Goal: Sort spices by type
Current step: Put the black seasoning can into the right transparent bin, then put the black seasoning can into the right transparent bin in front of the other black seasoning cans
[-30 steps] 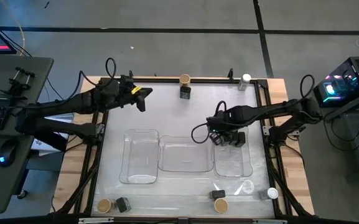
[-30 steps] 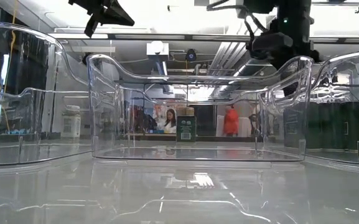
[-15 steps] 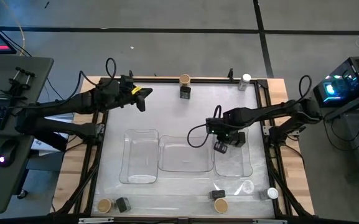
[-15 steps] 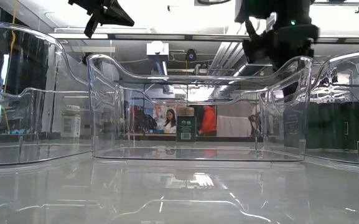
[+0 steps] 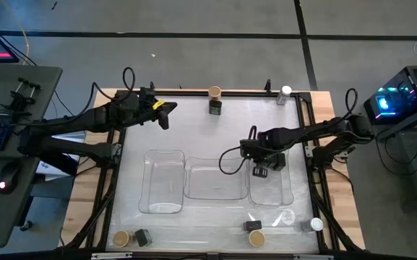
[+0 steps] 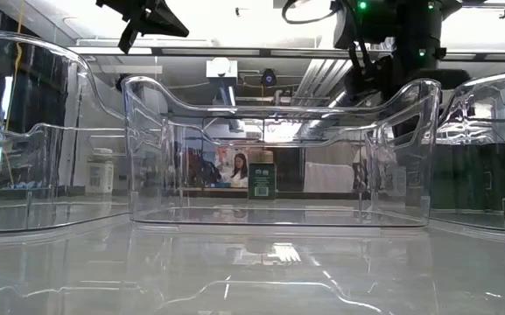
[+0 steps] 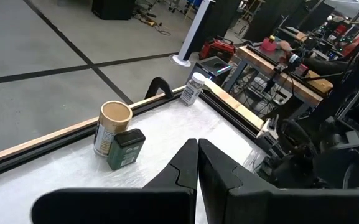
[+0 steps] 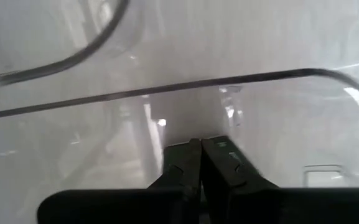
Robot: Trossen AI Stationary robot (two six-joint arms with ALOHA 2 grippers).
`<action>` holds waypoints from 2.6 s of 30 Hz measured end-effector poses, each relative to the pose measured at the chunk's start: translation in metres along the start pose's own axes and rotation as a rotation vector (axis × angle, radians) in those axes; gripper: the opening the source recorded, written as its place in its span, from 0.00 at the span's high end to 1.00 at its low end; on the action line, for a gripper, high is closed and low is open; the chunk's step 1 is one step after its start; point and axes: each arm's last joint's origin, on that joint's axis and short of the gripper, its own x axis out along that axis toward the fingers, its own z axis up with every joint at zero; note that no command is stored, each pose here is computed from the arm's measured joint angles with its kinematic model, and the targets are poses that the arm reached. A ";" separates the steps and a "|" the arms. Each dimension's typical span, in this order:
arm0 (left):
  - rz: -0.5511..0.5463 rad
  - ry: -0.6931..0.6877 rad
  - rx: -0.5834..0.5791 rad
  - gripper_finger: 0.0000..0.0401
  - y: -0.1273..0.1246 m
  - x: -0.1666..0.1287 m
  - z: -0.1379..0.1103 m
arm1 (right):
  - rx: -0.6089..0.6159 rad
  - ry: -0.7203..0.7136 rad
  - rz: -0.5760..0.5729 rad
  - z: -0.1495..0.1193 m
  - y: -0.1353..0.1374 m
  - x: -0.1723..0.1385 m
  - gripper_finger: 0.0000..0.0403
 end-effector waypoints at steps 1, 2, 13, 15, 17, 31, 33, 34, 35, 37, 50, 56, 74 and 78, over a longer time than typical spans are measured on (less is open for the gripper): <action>0.000 0.000 0.000 1.00 0.000 0.000 0.000 | -0.005 -0.001 -0.007 0.000 -0.001 0.000 1.00; 0.000 0.001 0.000 1.00 0.000 0.000 0.000 | -0.008 -0.001 -0.009 0.000 -0.002 0.000 1.00; -0.073 -0.012 0.043 1.00 -0.005 -0.006 0.013 | -0.043 -0.122 -0.006 0.024 -0.005 -0.071 1.00; -0.133 0.024 0.086 1.00 -0.007 -0.007 0.012 | -0.025 -0.199 -0.034 0.031 -0.009 -0.087 1.00; -0.242 0.120 0.114 1.00 -0.010 -0.008 0.005 | -0.001 -0.270 -0.062 0.036 -0.013 -0.100 1.00; -0.725 0.901 0.001 1.00 -0.122 -0.087 -0.114 | 0.041 -0.396 -0.113 0.053 -0.062 -0.118 1.00; -0.690 0.994 0.025 1.00 -0.138 -0.103 -0.140 | 0.044 -0.413 -0.106 0.055 -0.070 -0.119 1.00; -0.662 1.041 0.040 1.00 -0.144 -0.110 -0.152 | 0.046 -0.424 -0.099 0.055 -0.074 -0.119 1.00; -0.630 1.083 0.055 1.00 -0.149 -0.115 -0.162 | 0.048 -0.441 -0.092 0.057 -0.077 -0.119 1.00; -0.561 1.144 0.098 1.00 -0.160 -0.122 -0.180 | 0.054 -0.466 -0.076 0.059 -0.084 -0.120 1.00; -0.353 1.287 0.513 1.00 -0.199 -0.148 -0.220 | 0.044 -0.478 -0.055 0.058 -0.099 -0.119 1.00; -0.337 1.319 0.580 1.00 -0.198 -0.158 -0.236 | 0.025 -0.477 -0.059 0.058 -0.099 -0.119 1.00; -0.273 1.308 0.673 1.00 -0.199 -0.139 -0.261 | 0.020 -0.499 -0.028 0.048 -0.097 -0.131 1.00; -0.286 1.273 0.713 1.00 -0.199 -0.125 -0.257 | 0.062 -0.543 -0.021 0.033 -0.096 -0.148 1.00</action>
